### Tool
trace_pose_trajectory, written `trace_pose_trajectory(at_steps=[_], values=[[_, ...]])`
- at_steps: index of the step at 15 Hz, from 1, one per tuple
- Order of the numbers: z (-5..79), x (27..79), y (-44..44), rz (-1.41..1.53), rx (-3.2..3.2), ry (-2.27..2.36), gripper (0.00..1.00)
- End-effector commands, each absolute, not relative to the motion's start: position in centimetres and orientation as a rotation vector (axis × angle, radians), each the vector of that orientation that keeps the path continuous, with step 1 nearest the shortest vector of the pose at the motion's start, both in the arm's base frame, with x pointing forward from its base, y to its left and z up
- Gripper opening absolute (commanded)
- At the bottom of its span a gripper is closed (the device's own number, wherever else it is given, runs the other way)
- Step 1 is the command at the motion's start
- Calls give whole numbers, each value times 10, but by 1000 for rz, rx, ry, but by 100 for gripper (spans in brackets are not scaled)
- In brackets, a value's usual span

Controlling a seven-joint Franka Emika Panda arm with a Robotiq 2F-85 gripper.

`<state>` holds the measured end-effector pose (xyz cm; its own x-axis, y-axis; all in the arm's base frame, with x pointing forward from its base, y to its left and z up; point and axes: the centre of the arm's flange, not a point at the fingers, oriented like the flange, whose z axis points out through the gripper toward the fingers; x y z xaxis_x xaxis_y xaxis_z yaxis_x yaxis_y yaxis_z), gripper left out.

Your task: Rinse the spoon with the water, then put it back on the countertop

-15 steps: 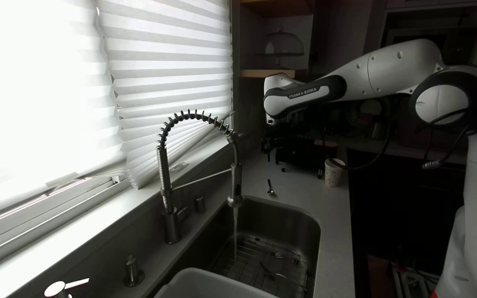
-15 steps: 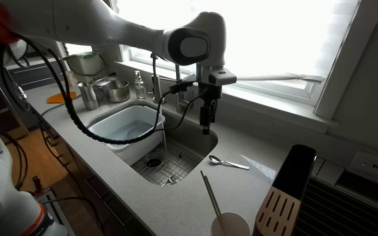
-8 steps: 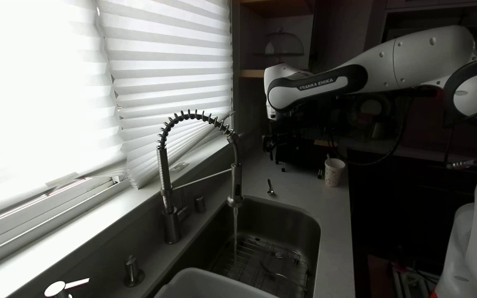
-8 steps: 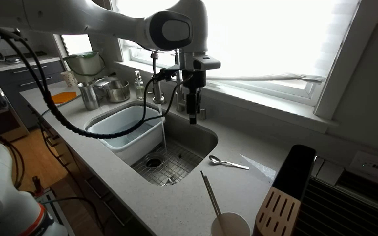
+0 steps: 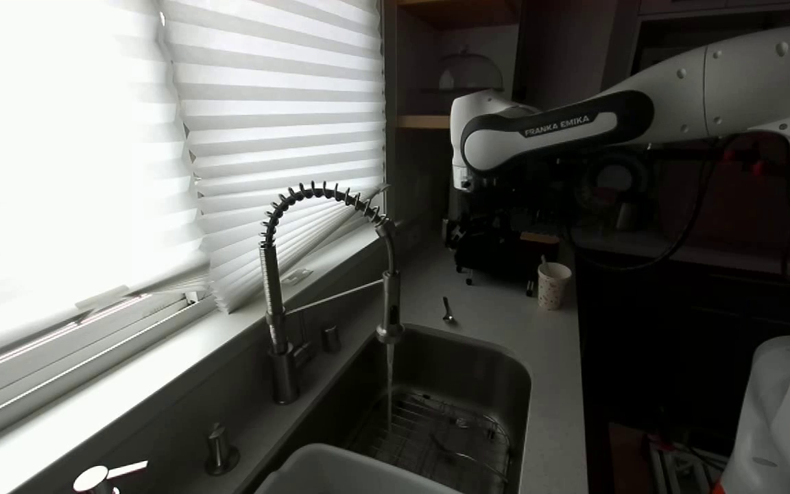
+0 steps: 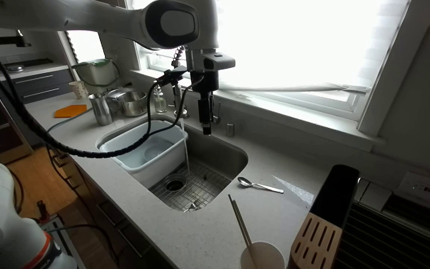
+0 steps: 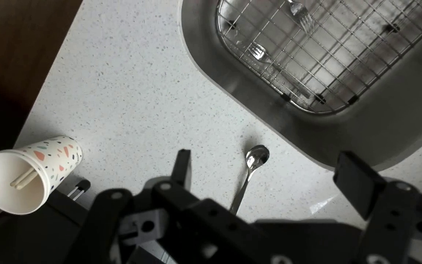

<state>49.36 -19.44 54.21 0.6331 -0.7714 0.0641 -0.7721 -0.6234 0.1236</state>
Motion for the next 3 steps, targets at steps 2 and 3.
trace_pose_trajectory(at_steps=[2,3], values=[[543,494,-194,11,2712,-1288,100],[542,495,-194,7,2711,-1287,100]])
